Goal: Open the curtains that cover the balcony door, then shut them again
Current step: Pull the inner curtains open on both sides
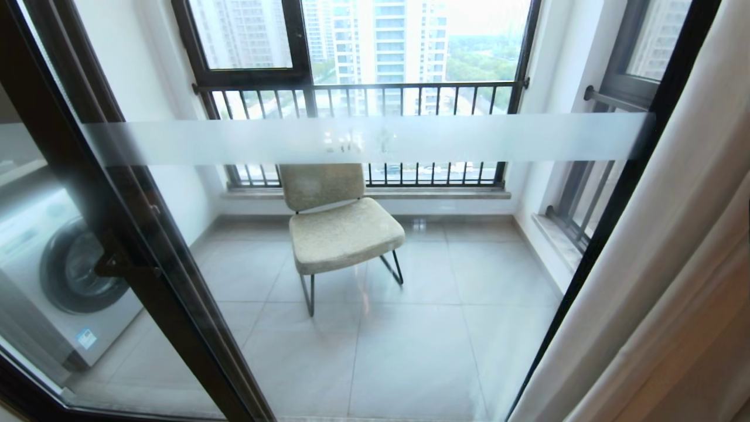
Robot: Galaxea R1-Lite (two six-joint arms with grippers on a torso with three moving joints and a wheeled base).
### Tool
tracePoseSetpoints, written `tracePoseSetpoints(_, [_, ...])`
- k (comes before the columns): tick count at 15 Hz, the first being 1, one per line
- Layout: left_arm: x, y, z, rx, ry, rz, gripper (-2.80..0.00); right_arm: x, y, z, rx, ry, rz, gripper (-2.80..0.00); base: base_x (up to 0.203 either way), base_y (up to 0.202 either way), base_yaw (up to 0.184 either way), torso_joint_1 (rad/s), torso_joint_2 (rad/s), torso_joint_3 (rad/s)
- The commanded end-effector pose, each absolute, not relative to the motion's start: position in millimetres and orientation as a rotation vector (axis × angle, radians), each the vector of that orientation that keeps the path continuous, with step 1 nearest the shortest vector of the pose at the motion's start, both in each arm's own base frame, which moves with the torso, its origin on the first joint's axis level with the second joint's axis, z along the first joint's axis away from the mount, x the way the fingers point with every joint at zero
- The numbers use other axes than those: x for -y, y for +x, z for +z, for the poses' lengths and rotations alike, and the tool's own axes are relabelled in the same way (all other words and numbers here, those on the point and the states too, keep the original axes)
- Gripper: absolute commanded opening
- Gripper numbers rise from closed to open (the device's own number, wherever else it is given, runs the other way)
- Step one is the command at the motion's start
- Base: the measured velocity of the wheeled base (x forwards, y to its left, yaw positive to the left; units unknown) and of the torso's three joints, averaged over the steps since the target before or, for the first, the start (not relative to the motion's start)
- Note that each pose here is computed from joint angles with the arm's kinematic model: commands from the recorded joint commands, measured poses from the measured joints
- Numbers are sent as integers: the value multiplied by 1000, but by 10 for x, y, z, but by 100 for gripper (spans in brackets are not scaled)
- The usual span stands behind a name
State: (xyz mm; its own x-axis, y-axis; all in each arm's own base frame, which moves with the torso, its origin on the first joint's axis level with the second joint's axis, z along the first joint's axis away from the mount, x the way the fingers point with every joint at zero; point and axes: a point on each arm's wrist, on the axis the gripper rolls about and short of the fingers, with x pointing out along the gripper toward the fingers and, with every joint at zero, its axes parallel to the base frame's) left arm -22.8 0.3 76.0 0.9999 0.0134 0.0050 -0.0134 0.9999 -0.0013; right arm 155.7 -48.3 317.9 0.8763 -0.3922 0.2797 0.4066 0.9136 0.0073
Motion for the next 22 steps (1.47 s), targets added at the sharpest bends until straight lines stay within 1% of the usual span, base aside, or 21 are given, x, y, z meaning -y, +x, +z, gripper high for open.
tracePoseSetpoints(1, [-3,-228,761,6,-2,14,-280,478,1541,3186,288,-54,-416,-280,0,0,0,0,0,0])
tracePoseSetpoints(8, [-3,-228,761,6,-2,14,-280,462,1477,3226,306,-56,-421,-280,0,0,0,0,0,0])
tracePoseSetpoints(15, [-3,-228,761,6,-2,15,-280,469,1193,3282,293,-65,-488,-280,0,0,0,0,0,0])
tracePoseSetpoints(22, [-3,-228,760,5,-2,14,-280,742,1285,3337,235,-73,-629,-280,0,0,0,0,0,0])
